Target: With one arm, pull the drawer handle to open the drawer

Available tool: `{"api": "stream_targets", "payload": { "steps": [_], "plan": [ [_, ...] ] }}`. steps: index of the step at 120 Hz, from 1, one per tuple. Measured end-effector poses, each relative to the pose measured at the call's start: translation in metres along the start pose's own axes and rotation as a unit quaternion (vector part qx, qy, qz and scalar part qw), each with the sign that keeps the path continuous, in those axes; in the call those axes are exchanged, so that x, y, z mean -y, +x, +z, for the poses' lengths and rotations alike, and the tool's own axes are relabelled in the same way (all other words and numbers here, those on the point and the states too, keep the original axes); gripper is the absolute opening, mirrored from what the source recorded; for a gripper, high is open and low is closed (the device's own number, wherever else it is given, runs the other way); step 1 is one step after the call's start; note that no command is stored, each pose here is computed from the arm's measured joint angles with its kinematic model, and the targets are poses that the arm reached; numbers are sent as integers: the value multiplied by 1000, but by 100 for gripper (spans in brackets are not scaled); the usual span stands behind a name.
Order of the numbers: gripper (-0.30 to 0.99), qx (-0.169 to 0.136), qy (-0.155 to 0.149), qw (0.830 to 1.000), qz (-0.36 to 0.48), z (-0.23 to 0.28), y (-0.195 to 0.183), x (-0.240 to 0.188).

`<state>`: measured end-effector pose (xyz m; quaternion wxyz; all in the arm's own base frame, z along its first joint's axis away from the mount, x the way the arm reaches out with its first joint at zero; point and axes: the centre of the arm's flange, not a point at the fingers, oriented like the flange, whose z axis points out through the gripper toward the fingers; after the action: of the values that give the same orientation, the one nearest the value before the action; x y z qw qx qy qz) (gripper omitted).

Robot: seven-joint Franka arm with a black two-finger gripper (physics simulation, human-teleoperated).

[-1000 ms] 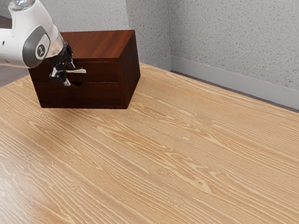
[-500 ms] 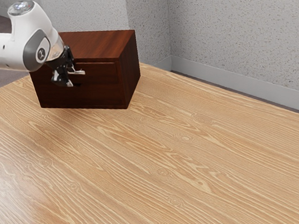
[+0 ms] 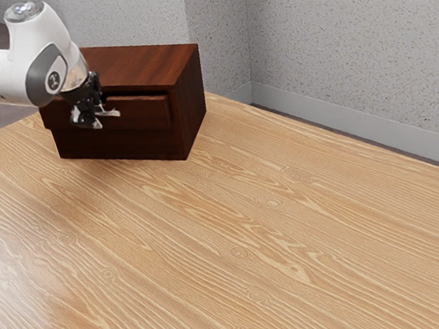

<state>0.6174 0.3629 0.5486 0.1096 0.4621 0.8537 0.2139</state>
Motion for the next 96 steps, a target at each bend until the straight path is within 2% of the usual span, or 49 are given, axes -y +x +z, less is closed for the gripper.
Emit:
{"api": "stream_targets", "payload": {
  "steps": [49, 96],
  "plan": [
    [13, -6, 13, 1000, 4, -8, 2, 23],
    [13, -11, 6, 1000, 8, -29, 3, 47]
  ]
}}
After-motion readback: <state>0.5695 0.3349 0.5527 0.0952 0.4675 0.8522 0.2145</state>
